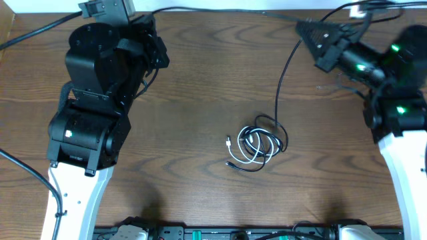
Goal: Untangle cables
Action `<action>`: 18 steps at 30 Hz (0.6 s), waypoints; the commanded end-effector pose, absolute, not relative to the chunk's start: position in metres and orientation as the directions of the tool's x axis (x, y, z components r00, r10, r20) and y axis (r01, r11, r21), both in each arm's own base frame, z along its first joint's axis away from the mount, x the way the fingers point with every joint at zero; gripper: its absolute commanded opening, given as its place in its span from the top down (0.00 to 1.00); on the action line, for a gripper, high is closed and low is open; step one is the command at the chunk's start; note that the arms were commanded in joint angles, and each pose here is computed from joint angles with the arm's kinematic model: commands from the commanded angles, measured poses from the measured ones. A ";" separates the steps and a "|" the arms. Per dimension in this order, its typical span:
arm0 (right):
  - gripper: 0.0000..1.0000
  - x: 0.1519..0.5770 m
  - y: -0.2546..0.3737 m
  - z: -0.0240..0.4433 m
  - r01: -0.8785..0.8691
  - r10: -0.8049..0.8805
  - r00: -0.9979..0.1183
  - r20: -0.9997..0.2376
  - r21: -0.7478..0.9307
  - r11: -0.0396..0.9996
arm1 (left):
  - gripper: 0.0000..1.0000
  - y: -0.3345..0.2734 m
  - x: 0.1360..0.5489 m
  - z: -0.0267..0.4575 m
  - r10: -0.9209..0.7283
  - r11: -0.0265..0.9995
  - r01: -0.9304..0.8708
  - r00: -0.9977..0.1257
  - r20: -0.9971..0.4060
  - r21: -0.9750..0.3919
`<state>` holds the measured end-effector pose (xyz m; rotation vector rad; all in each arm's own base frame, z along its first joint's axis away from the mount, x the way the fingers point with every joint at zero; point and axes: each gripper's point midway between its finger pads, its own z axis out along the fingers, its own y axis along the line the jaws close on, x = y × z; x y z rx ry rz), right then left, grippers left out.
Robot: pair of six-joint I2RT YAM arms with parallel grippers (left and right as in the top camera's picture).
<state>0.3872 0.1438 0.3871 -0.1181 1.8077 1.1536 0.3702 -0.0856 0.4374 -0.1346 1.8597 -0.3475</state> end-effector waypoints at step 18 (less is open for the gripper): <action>0.99 0.470 0.167 0.203 -0.282 0.213 -0.685 -0.697 0.523 0.804 | 0.93 -0.097 0.420 0.267 -0.123 0.986 -0.016 -0.735 -0.666 -0.164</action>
